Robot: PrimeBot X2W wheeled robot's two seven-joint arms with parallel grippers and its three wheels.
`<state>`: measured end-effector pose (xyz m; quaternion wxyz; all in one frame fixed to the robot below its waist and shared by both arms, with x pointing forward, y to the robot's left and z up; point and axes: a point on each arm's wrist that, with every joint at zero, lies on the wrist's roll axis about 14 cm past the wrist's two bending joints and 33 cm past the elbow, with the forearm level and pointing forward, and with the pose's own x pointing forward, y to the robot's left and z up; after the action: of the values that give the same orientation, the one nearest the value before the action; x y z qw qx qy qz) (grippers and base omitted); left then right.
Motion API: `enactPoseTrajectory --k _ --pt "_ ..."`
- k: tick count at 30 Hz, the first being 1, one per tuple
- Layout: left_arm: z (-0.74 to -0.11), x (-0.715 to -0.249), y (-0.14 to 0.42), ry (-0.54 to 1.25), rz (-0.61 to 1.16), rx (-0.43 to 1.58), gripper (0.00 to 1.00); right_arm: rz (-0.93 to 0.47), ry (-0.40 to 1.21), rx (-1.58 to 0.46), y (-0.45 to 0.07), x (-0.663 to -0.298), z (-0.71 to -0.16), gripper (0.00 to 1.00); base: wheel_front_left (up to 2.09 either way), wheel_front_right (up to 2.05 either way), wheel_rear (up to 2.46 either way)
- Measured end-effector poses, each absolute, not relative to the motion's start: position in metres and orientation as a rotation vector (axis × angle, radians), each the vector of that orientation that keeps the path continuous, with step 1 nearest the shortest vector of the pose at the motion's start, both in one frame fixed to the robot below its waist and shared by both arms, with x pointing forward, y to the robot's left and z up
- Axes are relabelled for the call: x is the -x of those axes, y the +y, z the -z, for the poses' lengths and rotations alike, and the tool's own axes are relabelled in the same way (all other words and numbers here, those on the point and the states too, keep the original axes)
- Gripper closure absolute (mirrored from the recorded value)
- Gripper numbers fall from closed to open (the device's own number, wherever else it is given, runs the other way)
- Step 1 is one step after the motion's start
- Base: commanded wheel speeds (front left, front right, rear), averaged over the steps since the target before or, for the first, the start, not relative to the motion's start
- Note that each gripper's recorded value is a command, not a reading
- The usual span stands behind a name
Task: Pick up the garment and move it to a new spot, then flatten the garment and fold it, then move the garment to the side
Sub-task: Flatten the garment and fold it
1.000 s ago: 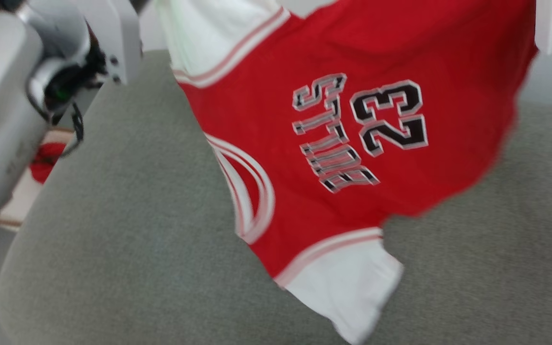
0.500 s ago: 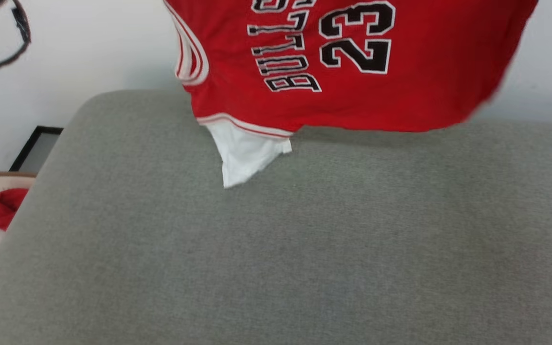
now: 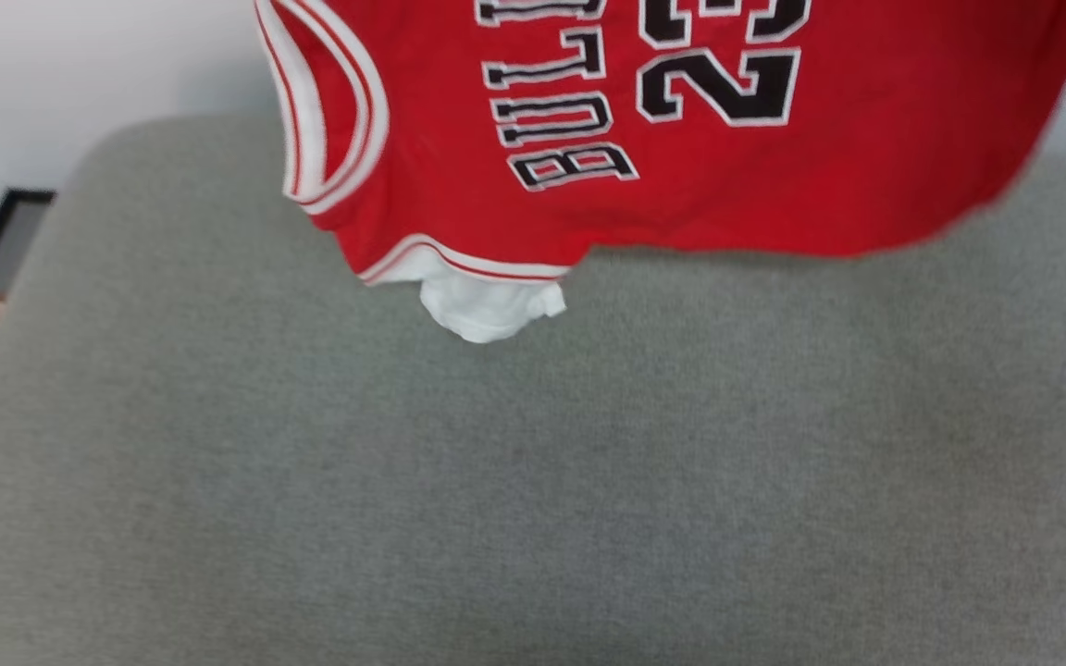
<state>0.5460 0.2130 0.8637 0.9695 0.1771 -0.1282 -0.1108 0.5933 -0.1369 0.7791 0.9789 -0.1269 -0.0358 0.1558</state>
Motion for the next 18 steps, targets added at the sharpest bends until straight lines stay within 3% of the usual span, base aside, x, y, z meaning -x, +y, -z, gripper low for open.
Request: enactPoseTrajectory --k 7,13,18 --pt "-0.871 -0.599 0.205 -0.387 0.207 -0.426 1.0 -0.245 -0.217 0.263 -0.148 -0.64 -0.769 1.0 0.0 0.0 0.0" --pt "-0.9 -0.63 0.176 -0.65 0.236 -0.46 1.0 -0.172 -0.461 0.303 -0.166 -0.675 -0.773 1.0 0.0 0.0 0.0" --pt "-0.865 -0.668 0.165 -0.681 0.281 -0.422 1.0 -0.162 -0.452 0.34 -0.168 -0.714 -0.709 1.0 0.0 0.0 0.0"
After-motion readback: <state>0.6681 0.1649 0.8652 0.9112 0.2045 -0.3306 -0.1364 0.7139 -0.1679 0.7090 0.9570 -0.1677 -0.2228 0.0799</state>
